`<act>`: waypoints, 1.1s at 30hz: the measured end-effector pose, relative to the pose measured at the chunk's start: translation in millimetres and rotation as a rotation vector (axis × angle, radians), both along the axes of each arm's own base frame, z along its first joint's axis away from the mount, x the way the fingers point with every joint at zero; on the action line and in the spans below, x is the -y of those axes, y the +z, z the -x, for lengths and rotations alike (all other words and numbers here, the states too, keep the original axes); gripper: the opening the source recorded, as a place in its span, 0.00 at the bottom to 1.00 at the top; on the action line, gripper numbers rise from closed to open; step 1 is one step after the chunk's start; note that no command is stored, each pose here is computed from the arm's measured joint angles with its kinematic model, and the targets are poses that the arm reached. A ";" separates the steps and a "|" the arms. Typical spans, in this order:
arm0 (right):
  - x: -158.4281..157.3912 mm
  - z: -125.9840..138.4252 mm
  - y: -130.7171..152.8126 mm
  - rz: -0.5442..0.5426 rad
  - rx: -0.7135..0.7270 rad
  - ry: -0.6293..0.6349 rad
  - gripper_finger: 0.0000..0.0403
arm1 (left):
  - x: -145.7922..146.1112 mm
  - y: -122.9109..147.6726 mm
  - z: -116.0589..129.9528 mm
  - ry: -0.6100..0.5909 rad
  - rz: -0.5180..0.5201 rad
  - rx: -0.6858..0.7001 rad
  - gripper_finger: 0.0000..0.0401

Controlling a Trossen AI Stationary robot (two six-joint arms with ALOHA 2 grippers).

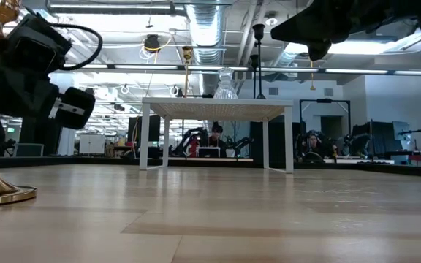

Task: Pick & Place candle stick holders
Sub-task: Put the gold candle holder on the shelf aligned with the other gold candle holder

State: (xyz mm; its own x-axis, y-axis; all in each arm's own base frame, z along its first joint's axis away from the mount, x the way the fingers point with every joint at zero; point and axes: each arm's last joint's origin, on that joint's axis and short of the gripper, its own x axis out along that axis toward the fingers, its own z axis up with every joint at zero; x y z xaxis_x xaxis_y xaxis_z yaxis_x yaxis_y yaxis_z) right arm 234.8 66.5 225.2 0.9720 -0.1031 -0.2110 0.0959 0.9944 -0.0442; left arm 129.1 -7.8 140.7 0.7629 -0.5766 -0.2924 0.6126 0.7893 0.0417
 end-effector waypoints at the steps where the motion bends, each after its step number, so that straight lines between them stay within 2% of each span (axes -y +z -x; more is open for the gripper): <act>1: 0.0 0.0 -0.1 -0.006 0.000 -0.001 0.00 | 0.0 -1.1 -0.4 -0.001 -0.003 -0.008 0.02; 3: -0.1 0.0 -0.1 -0.010 0.000 -0.002 0.00 | -0.1 -3.2 -1.0 -0.012 -0.032 -0.003 0.02; 9: 0.0 0.0 -0.1 -0.010 0.000 -0.002 0.00 | -1.8 -7.3 -3.1 -0.021 -0.222 0.078 0.01; 12: 0.0 0.1 -0.2 -0.009 -0.001 -0.002 0.00 | -2.0 -7.3 -3.3 -0.028 -0.253 0.099 0.01; 20: 0.0 0.1 -0.4 -0.009 -0.003 -0.002 0.00 | -2.0 -6.3 -3.7 -0.002 -0.197 0.070 0.03; 27: 0.0 0.0 -0.2 -0.014 -0.001 -0.003 0.00 | -2.1 -3.4 -5.0 0.002 -0.195 0.100 0.04; 33: 0.6 -0.1 0.7 -0.091 0.019 -0.043 0.00 | -2.2 -2.0 -5.6 0.040 -0.103 0.052 0.14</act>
